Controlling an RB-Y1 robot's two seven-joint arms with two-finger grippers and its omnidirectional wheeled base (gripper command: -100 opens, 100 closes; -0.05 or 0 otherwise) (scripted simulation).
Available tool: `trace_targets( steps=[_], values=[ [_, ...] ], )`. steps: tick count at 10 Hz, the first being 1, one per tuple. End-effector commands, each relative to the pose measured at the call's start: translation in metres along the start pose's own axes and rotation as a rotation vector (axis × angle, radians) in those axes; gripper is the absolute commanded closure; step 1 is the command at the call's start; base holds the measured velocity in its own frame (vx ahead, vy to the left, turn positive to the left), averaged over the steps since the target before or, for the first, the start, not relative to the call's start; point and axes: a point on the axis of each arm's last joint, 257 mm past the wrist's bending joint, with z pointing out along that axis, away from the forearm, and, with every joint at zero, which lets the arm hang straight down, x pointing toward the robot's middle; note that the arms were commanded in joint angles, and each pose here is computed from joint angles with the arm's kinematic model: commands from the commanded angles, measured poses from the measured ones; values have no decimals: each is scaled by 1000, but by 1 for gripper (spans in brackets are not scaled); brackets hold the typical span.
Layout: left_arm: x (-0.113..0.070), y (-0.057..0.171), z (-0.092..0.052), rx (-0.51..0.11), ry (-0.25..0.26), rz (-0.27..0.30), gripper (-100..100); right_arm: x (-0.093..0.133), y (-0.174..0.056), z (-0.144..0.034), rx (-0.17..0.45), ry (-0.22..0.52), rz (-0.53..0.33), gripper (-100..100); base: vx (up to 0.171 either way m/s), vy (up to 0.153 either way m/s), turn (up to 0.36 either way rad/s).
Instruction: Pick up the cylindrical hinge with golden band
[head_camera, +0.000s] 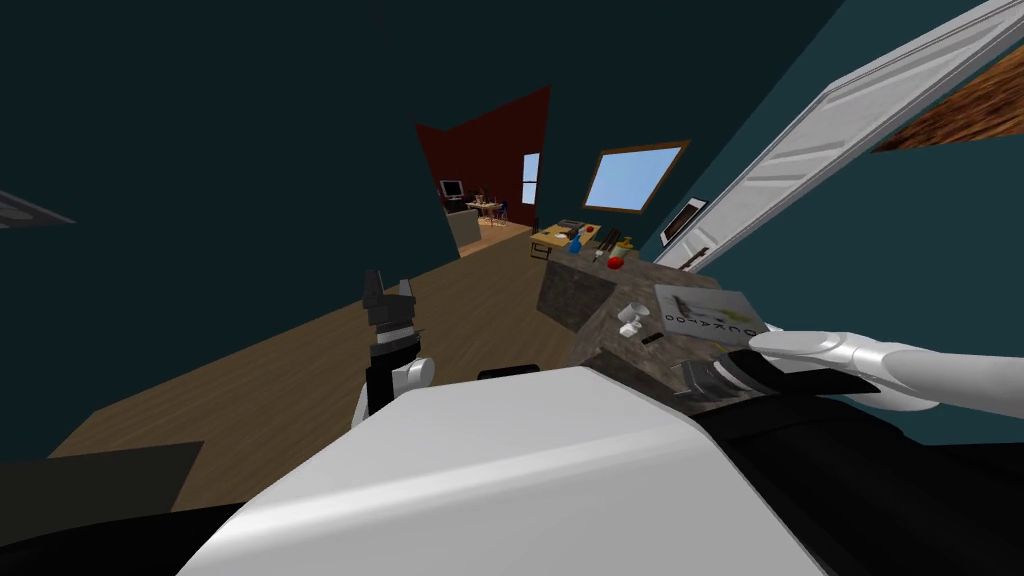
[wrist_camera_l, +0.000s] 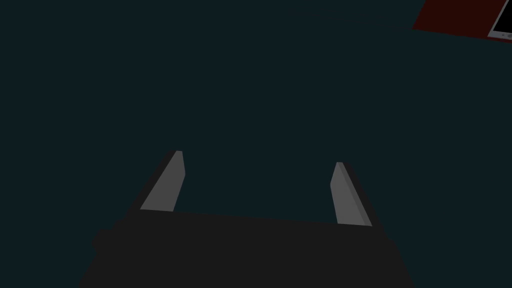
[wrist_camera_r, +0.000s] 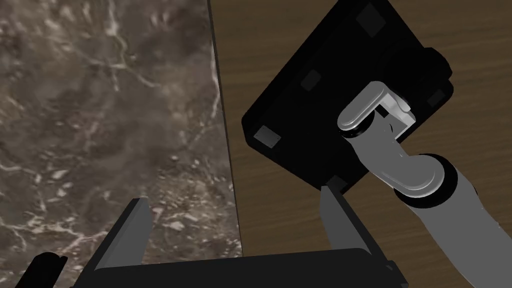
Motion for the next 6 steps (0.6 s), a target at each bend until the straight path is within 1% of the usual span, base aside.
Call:
trace_targets(
  steps=[1, 3, 4, 5, 6],
  values=[
    [0, 0, 0, 0, 0, 0, 0, 6, -16, -15, 29, 26, -14, -100, 83, -26, 95],
    [0, 0, 0, 0, 0, 0, 0, 9, -37, -36, 72, 54, -34, -100, 146, -71, 143],
    [0, 0, 0, 0, 0, 0, 0, 9, -37, -36, 72, 54, -34, -100, 108, -65, 53],
    [0, 0, 0, 0, 0, 0, 0, 7, -46, -47, 93, 61, -46, -100, 124, -31, 103],
    [0, 0, 0, 0, 0, 0, 0, 8, -41, -40, 81, 57, -40, -100, 64, -11, 33]
  ],
)
